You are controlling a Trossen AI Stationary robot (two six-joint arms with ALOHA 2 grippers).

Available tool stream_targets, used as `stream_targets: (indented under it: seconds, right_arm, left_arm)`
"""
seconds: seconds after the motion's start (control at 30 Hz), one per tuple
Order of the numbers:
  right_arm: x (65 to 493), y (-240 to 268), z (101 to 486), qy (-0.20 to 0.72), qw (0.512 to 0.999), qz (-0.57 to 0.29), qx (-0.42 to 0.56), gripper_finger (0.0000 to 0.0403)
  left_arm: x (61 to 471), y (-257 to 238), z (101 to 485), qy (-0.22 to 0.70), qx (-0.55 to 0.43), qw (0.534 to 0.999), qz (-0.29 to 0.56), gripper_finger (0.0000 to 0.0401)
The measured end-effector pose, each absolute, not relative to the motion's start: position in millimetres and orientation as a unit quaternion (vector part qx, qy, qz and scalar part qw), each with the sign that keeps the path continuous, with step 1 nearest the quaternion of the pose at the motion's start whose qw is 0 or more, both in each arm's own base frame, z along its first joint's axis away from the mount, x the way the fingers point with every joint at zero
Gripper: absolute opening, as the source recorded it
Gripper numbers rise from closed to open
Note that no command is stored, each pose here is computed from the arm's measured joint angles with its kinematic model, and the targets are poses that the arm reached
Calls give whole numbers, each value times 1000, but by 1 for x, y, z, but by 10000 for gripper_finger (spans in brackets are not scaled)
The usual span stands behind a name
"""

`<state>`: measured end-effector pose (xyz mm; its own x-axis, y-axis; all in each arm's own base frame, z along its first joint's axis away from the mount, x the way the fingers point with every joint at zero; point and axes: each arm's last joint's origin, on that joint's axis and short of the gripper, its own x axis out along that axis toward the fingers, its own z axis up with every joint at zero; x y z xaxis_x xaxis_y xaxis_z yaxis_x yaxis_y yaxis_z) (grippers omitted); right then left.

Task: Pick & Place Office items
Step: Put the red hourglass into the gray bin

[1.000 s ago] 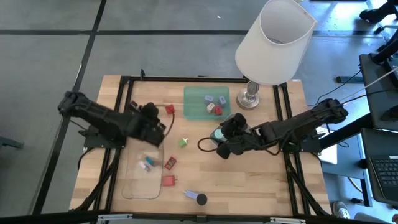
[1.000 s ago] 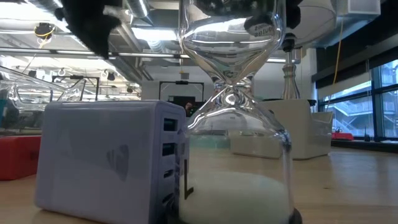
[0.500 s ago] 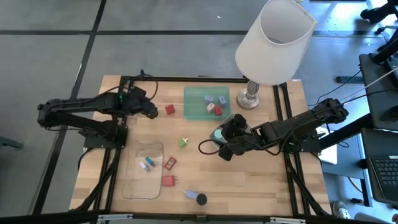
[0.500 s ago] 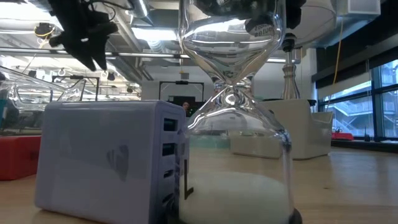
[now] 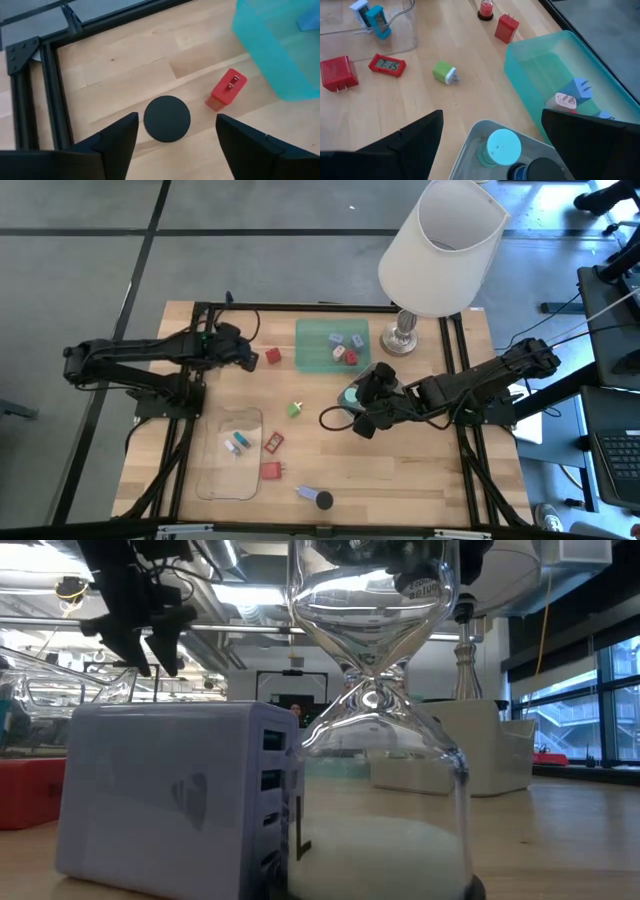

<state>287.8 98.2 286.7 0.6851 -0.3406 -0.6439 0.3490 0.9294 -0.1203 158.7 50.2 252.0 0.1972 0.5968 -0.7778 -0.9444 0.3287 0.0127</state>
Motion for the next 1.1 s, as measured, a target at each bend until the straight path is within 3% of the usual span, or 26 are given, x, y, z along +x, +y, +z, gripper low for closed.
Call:
stream_targets:
  seconds: [0.2,0.83,1.1]
  right_arm:
    - [288,99,286,357,918,-175,4,343]
    - [287,99,286,367,917,-157,-13,343]
    - [287,99,285,367,917,-157,-13,343]
  left_arm:
    - [167,60,243,372,-251,712,540,289]
    - [177,74,233,350,-222,694,589,286]
    - [170,71,185,351,-224,702,578,285]
